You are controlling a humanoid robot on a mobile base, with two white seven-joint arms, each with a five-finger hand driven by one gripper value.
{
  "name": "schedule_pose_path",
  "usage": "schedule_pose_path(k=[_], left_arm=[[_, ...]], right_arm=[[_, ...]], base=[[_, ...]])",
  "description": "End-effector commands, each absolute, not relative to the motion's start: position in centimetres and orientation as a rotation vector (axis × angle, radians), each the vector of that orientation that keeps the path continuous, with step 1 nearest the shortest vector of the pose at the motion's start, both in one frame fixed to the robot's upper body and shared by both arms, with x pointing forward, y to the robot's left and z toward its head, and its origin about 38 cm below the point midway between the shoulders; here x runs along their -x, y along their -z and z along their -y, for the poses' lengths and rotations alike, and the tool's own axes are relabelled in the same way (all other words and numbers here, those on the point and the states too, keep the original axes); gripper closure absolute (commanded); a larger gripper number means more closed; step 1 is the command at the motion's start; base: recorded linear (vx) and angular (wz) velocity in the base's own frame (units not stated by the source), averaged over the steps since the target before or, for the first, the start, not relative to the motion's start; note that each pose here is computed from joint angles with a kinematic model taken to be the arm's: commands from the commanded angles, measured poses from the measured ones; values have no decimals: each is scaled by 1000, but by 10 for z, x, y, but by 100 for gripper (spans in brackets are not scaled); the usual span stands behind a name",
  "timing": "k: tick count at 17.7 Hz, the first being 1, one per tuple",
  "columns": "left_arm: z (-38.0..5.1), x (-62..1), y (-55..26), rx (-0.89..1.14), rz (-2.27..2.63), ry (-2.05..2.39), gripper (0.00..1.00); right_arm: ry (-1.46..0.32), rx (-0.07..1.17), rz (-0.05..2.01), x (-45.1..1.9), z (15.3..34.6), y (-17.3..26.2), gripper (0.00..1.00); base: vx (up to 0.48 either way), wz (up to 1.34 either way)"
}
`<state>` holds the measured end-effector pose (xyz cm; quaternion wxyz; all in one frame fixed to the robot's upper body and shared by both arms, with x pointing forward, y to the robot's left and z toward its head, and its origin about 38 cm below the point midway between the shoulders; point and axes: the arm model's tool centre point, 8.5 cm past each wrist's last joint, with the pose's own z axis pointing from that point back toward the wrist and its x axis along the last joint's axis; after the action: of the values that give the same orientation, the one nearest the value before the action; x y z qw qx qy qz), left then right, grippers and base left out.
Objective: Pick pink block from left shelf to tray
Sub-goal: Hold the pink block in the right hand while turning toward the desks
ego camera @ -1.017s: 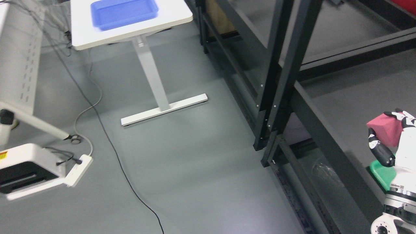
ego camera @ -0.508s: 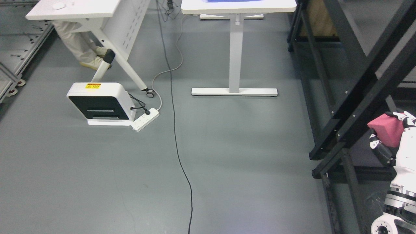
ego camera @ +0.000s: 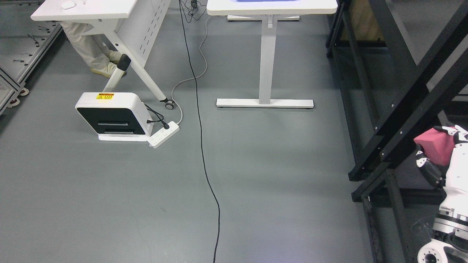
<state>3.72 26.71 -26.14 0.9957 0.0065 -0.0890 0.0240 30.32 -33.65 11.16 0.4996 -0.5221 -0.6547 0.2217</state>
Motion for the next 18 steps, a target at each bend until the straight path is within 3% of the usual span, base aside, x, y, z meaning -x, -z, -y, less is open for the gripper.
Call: schedule_pose_path(k=[1,18], left_arm=[[-278,-31,261,-31,174,-45,0],[-278,-31,261,-31,174,-45,0]], right_arm=[[-536,1262,1587,-304,336,-112,98],[-539,1262,1587,-304,336,-112,98]], base=[[32,0],[117,319]])
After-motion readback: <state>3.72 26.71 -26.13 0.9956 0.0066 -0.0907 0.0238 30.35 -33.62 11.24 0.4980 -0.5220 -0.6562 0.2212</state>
